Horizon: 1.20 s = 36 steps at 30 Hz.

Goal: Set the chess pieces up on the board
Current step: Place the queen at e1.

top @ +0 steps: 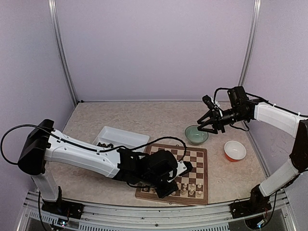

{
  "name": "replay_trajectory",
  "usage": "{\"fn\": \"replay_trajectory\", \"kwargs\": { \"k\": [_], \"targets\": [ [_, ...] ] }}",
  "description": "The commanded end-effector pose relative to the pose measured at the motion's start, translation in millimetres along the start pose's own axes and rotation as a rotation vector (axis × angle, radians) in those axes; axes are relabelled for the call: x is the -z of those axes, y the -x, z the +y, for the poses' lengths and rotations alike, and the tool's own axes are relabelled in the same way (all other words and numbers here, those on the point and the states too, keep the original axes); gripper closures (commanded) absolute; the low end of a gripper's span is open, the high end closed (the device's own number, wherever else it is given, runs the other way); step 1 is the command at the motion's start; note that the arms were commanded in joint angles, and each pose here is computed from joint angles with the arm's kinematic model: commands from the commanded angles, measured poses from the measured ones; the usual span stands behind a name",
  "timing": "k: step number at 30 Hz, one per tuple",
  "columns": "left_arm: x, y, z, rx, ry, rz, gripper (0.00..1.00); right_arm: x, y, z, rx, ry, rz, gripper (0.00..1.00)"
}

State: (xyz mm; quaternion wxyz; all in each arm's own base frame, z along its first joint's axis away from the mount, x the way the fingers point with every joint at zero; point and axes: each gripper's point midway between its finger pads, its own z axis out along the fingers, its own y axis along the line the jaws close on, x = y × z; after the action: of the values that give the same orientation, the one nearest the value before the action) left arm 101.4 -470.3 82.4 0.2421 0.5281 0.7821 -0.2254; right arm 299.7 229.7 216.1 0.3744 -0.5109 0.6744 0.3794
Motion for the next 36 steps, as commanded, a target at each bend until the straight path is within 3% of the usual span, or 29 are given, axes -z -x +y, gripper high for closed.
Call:
{"fn": "replay_trajectory", "kwargs": {
  "k": [1,23,36],
  "targets": [
    [7.1,19.5,-7.8,-0.027,-0.017,-0.041,0.86,2.6,2.6,6.1,0.005,0.015,-0.012,0.53],
    [-8.2,18.4,-10.0,-0.038,-0.03,-0.019,0.85,2.5,1.2,6.3,0.006,0.014,-0.008,0.53],
    [-3.8,22.8,-11.0,-0.038,-0.026,-0.031,0.72,3.3,2.9,7.2,0.011,0.015,-0.012,0.53]
  ]
}}
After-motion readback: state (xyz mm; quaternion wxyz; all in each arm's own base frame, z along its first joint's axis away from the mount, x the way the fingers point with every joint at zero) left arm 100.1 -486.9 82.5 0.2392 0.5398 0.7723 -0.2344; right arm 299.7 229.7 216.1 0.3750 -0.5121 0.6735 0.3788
